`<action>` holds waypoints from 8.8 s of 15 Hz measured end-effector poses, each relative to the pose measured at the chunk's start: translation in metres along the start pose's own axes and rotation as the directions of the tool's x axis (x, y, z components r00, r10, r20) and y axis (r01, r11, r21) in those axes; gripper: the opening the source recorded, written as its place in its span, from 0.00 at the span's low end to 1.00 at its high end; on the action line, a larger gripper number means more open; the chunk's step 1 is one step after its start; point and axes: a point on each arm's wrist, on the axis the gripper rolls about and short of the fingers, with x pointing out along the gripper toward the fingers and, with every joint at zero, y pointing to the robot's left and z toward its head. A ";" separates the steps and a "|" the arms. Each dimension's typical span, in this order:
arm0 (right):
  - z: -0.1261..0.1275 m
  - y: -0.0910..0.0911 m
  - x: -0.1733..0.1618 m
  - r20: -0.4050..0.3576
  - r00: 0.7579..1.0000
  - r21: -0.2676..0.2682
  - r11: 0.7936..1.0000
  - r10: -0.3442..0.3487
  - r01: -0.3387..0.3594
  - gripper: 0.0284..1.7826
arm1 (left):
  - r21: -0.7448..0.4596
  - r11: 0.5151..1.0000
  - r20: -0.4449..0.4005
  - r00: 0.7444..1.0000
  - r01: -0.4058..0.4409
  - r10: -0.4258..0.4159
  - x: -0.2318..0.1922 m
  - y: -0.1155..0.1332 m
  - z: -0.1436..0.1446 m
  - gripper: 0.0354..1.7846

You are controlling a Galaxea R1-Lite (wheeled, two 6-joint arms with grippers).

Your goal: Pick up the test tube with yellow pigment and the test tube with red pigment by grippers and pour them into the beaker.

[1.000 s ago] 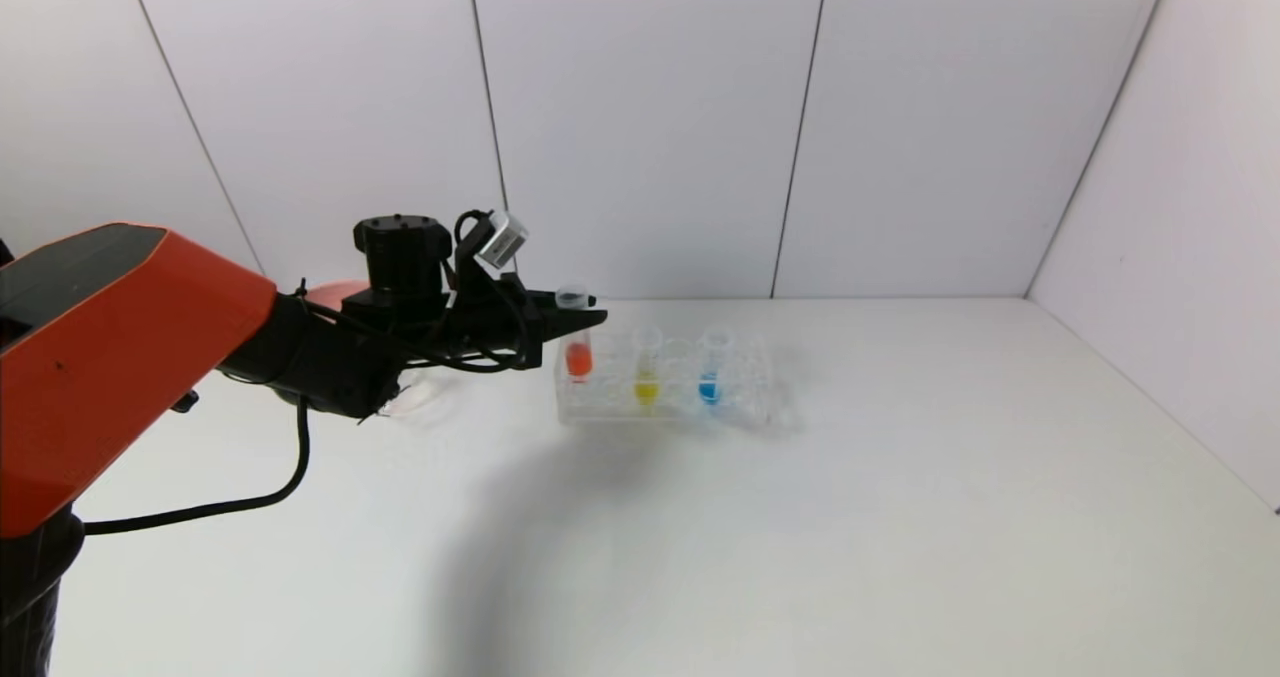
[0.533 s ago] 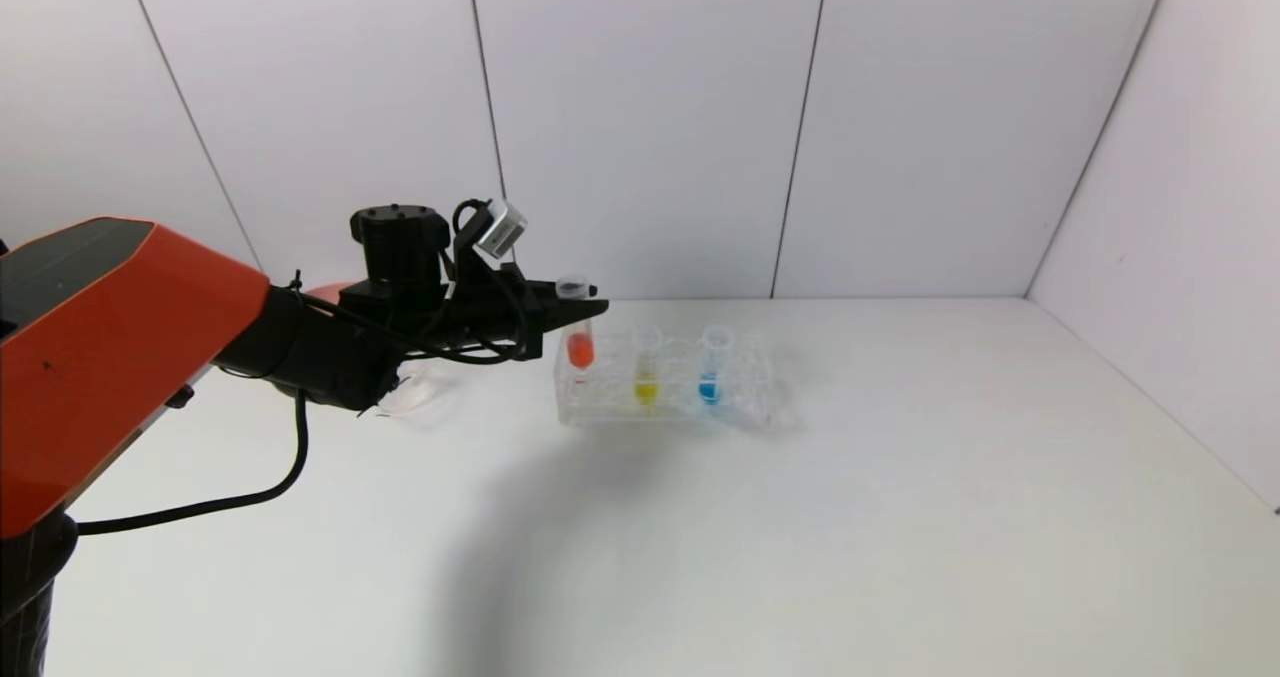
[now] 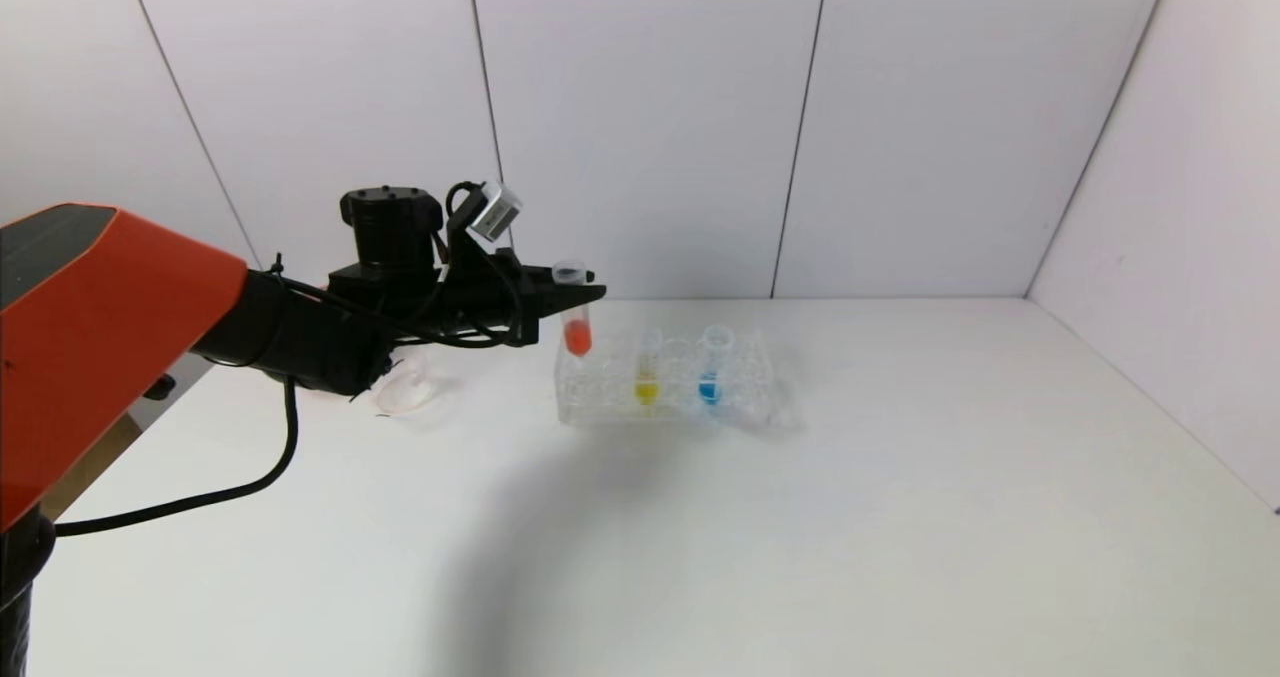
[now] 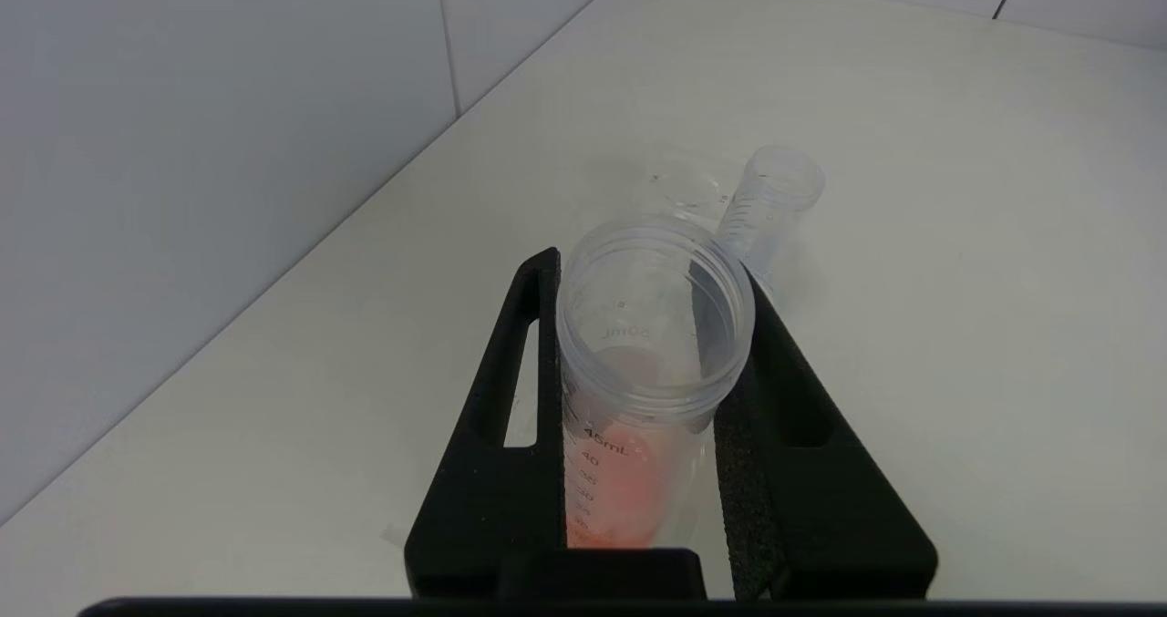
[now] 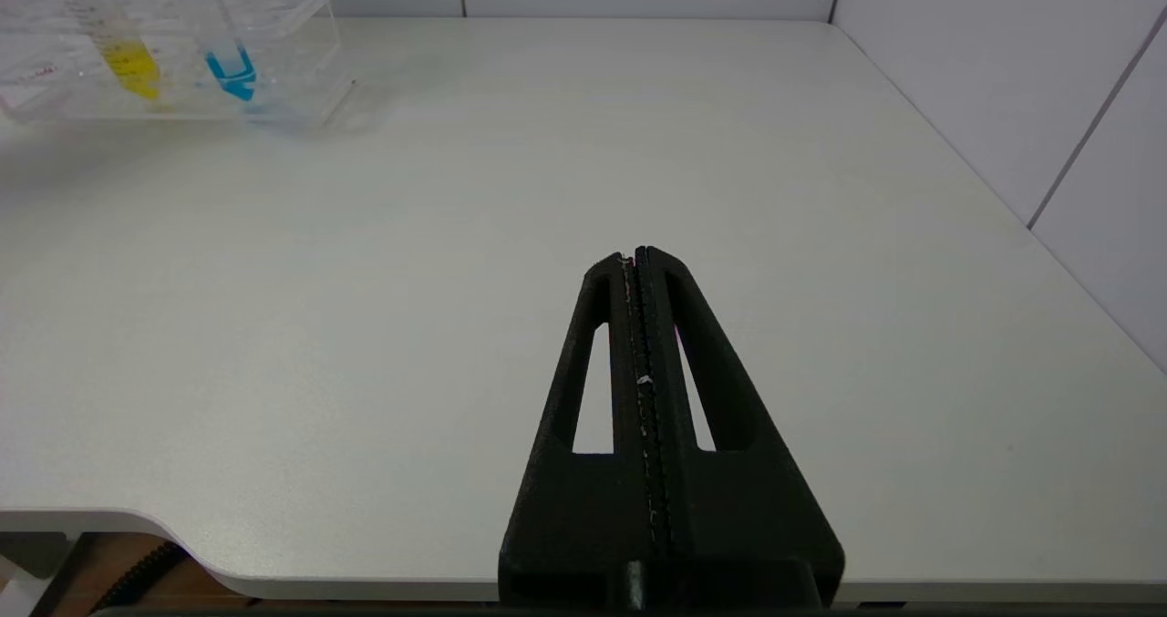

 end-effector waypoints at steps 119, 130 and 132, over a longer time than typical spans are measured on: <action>0.000 0.000 0.000 0.000 1.000 0.000 1.000 0.000 0.000 0.05 | 0.375 0.900 -0.499 0.771 -0.221 0.397 -0.251 0.044 0.049 0.25; 0.000 0.000 0.000 0.000 1.000 0.000 1.000 0.000 0.000 0.05 | 0.410 0.908 -0.610 0.716 -0.081 0.340 -0.232 0.051 0.058 0.25; 0.000 0.000 0.000 0.000 1.000 0.001 1.000 0.000 0.000 0.05 | 0.417 0.906 -0.624 0.702 -0.072 0.343 -0.229 0.054 0.056 0.25</action>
